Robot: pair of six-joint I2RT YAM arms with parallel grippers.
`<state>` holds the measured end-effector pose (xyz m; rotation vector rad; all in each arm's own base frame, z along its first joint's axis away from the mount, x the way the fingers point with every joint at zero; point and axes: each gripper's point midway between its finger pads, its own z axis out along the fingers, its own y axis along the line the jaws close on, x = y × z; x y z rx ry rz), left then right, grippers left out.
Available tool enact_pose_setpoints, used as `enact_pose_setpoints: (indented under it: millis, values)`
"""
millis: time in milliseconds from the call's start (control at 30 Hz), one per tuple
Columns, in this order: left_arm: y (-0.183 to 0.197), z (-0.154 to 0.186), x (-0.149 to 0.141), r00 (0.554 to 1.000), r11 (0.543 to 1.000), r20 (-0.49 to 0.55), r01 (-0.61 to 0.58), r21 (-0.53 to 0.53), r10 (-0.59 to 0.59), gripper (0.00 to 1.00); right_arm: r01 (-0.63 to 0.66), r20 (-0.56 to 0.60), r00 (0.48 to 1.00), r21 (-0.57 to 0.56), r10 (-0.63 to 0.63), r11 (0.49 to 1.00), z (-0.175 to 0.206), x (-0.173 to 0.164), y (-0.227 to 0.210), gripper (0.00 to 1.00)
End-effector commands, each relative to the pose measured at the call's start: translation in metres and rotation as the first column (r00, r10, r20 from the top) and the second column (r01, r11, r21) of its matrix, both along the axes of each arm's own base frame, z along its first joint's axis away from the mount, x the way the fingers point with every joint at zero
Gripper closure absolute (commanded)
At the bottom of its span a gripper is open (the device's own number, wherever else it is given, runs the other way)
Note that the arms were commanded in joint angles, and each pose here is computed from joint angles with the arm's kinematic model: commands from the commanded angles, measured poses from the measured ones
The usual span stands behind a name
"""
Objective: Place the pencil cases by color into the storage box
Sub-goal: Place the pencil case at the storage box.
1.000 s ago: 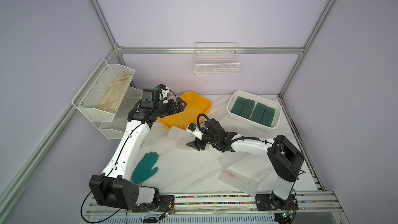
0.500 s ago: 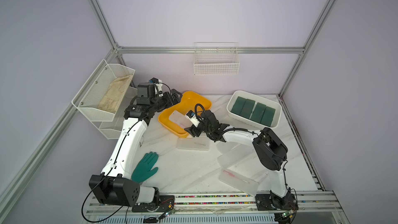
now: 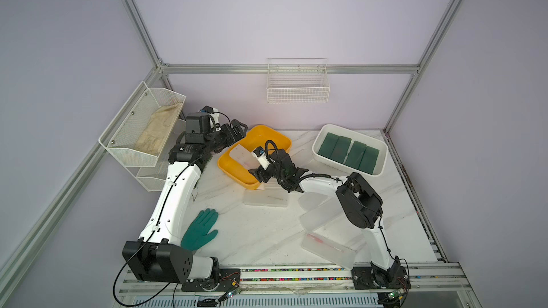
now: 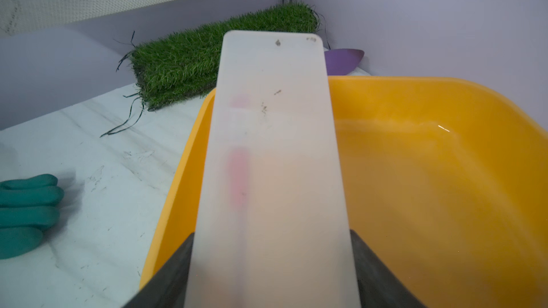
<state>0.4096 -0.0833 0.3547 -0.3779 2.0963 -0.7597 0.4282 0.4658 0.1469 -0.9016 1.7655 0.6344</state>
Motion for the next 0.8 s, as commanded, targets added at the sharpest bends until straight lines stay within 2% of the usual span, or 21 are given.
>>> enact_pose_setpoints:
  millis: [0, 400, 433, 767]
  values:
    - [0.003, 0.038, 0.005, 0.994, 1.000, 0.106, -0.009, -0.015, 0.011, 0.00, -0.008, 0.034, 0.999, 0.101, 0.005, 0.995, 0.026, 0.009, 0.012, 0.43]
    - [0.009, 0.041, 0.009, 0.994, 1.000, 0.112, -0.016, -0.001, 0.016, 0.00, -0.023, 0.003, 1.000, 0.129, 0.023, 0.991, 0.000, 0.022, 0.032, 0.42]
    - [0.009, 0.027, 0.018, 0.997, 1.000, 0.079, -0.015, 0.003, 0.015, 0.00, -0.029, -0.004, 1.000, 0.126, 0.029, 0.992, -0.002, 0.022, 0.034, 0.42]
    - [0.015, 0.023, 0.023, 0.997, 1.000, 0.073, -0.023, 0.014, 0.022, 0.00, -0.006, -0.087, 0.996, 0.001, 0.006, 1.000, -0.027, 0.020, 0.035, 0.42]
